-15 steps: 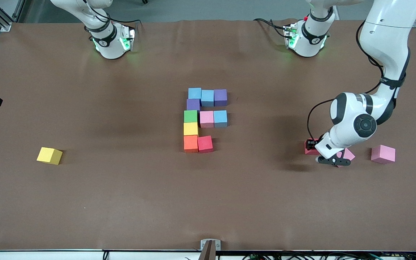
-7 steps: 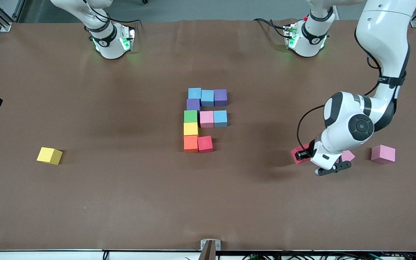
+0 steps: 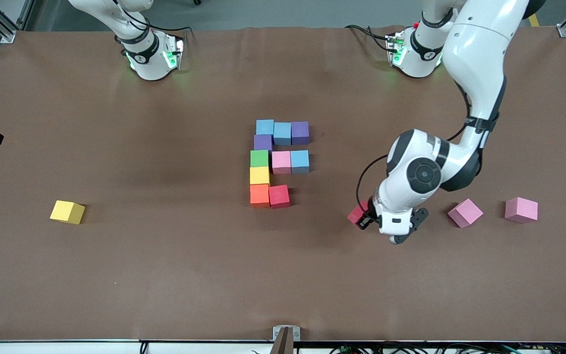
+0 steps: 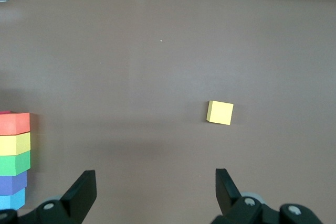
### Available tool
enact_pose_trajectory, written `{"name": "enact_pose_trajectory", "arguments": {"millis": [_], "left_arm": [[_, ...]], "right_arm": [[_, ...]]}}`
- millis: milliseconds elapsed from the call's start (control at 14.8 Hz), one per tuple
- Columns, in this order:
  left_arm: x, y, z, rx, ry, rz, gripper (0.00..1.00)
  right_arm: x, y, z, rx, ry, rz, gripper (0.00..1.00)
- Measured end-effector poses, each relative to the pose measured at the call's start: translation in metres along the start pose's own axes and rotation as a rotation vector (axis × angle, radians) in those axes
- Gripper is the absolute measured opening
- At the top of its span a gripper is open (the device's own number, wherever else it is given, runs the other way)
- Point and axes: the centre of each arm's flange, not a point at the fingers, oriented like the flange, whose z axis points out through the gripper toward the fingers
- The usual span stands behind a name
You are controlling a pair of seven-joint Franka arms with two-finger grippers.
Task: Arrange 11 blocks into digit 3
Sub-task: 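Carry the red cube with the left gripper toward the digit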
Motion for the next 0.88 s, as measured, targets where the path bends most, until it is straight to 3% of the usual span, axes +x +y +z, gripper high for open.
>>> {"name": "enact_pose_trajectory", "arguments": {"millis": [338, 608, 878], "left_arm": [[0.002, 0.014, 0.011, -0.013, -0.006, -0.214, 0.53], [-0.021, 0.035, 0.014, -0.018, -0.042, -0.381, 0.52], [-0.017, 0.039, 0.015, 0.025, -0.073, -0.439, 0.52]], "right_arm": [[0.000, 0.000, 0.000, 0.000, 0.000, 0.000, 1.00], [0.000, 0.000, 0.000, 0.000, 0.000, 0.000, 1.00], [0.000, 0.000, 0.000, 0.000, 0.000, 0.000, 1.00]]}}
